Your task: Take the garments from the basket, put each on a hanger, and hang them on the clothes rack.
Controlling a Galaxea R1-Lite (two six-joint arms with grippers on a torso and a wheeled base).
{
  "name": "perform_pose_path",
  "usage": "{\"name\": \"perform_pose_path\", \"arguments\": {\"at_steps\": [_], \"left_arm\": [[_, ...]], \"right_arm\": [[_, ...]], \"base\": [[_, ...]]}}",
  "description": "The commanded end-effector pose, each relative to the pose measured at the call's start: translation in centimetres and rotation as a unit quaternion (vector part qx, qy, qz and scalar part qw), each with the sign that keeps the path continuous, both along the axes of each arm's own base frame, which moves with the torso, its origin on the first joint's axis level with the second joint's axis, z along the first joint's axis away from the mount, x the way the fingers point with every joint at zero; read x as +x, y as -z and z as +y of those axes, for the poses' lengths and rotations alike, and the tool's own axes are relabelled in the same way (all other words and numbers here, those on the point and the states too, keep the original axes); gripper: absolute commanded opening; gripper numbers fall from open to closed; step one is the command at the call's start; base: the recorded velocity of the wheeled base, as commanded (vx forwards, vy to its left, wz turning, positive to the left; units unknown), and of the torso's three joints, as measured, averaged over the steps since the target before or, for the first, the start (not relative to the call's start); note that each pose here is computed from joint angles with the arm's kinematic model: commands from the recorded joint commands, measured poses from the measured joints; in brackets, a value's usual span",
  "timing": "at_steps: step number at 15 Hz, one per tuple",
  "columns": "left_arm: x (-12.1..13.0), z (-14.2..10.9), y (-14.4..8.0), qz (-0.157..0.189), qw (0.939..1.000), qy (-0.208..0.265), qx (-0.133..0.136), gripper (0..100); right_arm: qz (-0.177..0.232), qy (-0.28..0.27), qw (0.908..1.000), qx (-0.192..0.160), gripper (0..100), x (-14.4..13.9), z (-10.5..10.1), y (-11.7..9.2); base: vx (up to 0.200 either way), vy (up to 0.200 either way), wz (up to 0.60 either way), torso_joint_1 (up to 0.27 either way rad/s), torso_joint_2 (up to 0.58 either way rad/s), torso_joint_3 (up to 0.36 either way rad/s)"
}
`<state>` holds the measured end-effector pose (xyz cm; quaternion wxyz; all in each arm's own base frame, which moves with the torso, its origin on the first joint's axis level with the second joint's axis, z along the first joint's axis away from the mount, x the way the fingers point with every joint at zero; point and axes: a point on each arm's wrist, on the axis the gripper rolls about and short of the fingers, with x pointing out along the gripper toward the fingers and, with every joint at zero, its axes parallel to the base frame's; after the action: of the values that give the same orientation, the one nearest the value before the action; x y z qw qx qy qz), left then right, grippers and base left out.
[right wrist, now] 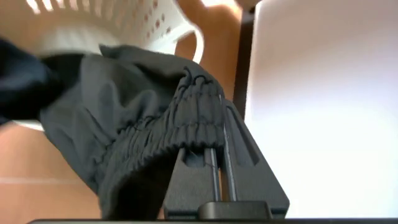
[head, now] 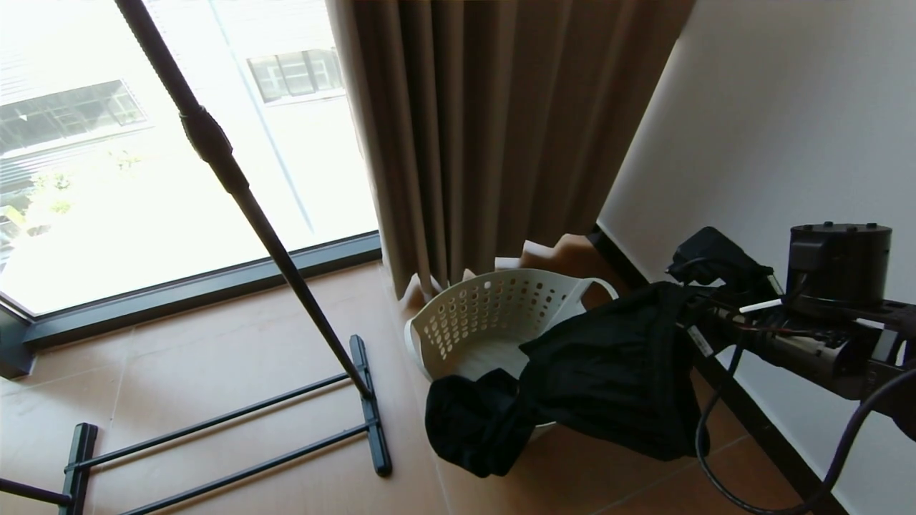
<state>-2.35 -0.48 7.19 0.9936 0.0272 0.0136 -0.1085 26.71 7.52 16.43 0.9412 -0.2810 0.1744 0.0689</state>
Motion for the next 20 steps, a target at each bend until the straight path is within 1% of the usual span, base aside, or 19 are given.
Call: {"name": "perform_pose_path", "arguments": {"at_steps": [1,2,4,7,8,10,11,12,15,16,17,20], "left_arm": [[0.0,0.0,0.0,0.001,1.0,0.0,0.0,100],[0.0,0.0,0.0,0.001,1.0,0.0,0.0,100],[0.0,0.0,0.0,0.001,1.0,0.0,0.0,100],[0.0,0.0,0.0,0.001,1.0,0.0,0.0,100],[0.0,0.0,0.0,0.001,1.0,0.0,0.0,100],[0.0,0.0,0.0,0.001,1.0,0.001,0.0,100],[0.0,0.0,0.0,0.001,1.0,0.0,0.0,100],[0.0,0.0,0.0,0.001,1.0,0.0,0.0,100],[0.0,0.0,0.0,0.001,1.0,0.0,0.0,100],[0.0,0.0,0.0,0.001,1.0,0.0,0.0,100],[0.0,0.0,0.0,0.001,1.0,0.001,0.001,100],[0.0,0.0,0.0,0.001,1.0,0.001,0.001,100]], "right_arm": [[-0.028,-0.007,0.9982,0.053,0,-2.3,0.5,-1.8],[-0.032,-0.005,0.9963,0.08,0,-3.1,0.9,-2.1],[-0.045,0.014,0.9935,0.104,0,-3.5,0.7,-2.7],[-0.05,0.013,0.9909,0.124,0,-4.1,0.8,-3.0],[-0.049,0.012,0.9889,0.14,0,-4.3,1.0,-3.0],[-0.042,0.013,0.9818,0.185,0,-4.7,1.7,-2.8],[-0.036,0.016,0.9802,0.194,0,-4.8,1.8,-2.6],[-0.029,0.016,0.9797,0.198,0,-4.9,1.8,-2.2],[-0.041,0.013,0.9789,0.2,0,-4.9,1.7,-2.4],[-0.034,0.014,0.9796,0.197,0,-4.9,1.7,-2.0],[-0.021,0.017,0.9814,0.19,0,-4.9,1.7,-1.2],[-0.019,0.018,0.9818,0.188,0,-4.8,1.8,-1.1]], "base": [[0.0,0.0,0.0,0.002,0.01,0.183],[0.0,0.0,0.0,0.002,0.0,0.188],[0.0,0.0,0.0,-0.002,0.0,0.193],[0.0,0.0,0.0,0.002,0.0,0.199],[0.0,0.0,0.0,0.007,0.0,0.198],[0.0,0.0,0.0,0.002,0.0,0.205],[0.0,0.0,0.0,-0.002,0.0,0.203],[0.0,0.0,0.0,-0.002,0.0,0.212],[0.0,0.0,0.0,0.001,-0.06,0.136],[0.0,0.0,0.0,0.012,-0.3,-0.085],[0.0,0.0,0.0,0.017,-0.35,-0.124],[0.0,0.0,0.0,0.043,-0.42,-0.17]]}}
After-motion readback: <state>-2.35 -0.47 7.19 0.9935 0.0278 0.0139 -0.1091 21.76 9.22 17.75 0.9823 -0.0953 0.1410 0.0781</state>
